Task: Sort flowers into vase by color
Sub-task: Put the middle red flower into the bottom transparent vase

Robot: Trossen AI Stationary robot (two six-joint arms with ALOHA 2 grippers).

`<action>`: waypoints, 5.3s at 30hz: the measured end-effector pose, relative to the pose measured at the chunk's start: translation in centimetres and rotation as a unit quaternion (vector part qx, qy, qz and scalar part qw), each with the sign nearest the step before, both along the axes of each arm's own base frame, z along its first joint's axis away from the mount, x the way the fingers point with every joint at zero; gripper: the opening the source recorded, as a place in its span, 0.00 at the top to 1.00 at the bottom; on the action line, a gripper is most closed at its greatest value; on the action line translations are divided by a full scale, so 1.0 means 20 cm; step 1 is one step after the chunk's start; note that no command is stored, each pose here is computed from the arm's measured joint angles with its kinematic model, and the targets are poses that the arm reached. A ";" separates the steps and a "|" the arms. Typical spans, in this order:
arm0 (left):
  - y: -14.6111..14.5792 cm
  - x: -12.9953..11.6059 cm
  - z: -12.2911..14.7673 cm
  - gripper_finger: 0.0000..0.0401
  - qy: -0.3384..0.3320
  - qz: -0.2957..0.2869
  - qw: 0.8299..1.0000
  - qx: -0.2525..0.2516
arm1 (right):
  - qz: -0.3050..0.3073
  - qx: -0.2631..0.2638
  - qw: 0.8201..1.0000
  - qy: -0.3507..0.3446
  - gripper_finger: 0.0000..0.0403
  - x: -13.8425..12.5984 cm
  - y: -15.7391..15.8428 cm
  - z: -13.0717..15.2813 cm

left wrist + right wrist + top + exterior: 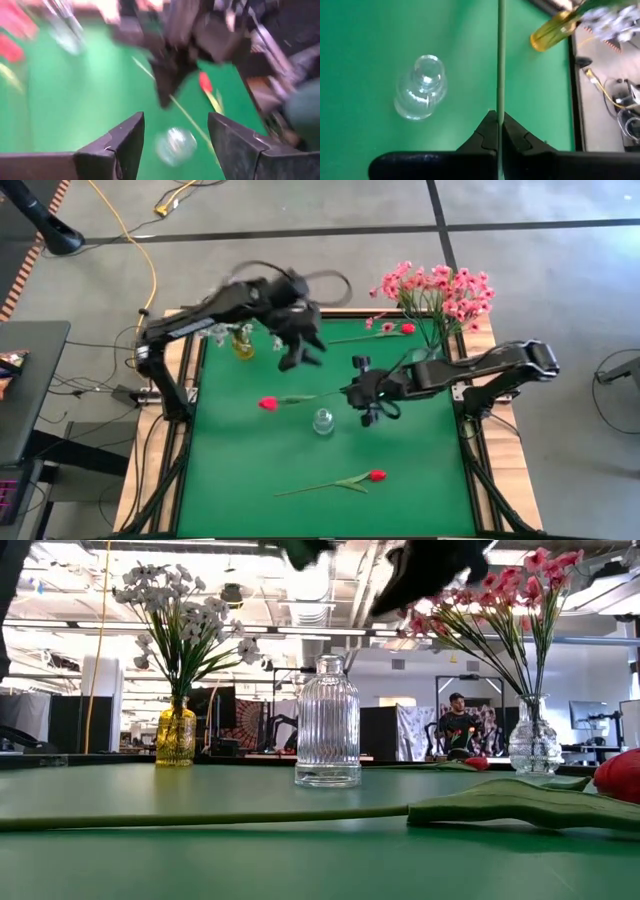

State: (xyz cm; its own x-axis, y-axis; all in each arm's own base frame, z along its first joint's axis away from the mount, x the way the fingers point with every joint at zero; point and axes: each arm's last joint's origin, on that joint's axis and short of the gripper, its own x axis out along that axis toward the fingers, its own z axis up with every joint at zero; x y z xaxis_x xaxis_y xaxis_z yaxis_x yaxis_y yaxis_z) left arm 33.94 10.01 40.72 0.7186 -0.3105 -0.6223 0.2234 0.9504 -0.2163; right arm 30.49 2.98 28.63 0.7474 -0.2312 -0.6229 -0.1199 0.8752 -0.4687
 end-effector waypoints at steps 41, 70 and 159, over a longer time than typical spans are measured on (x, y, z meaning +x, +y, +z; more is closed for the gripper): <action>-0.37 -0.33 0.01 0.49 -0.394 0.092 0.914 0.019 | 0.070 0.272 0.867 -0.411 0.94 0.12 -0.13 0.39; -0.37 -0.30 -0.01 0.98 -0.389 0.115 0.914 0.023 | 0.043 0.257 0.876 -0.405 0.84 0.16 -0.18 0.34; -0.66 0.05 -0.71 1.00 -0.197 0.226 0.953 0.037 | 0.044 0.293 0.952 -0.074 0.45 -0.40 0.08 0.34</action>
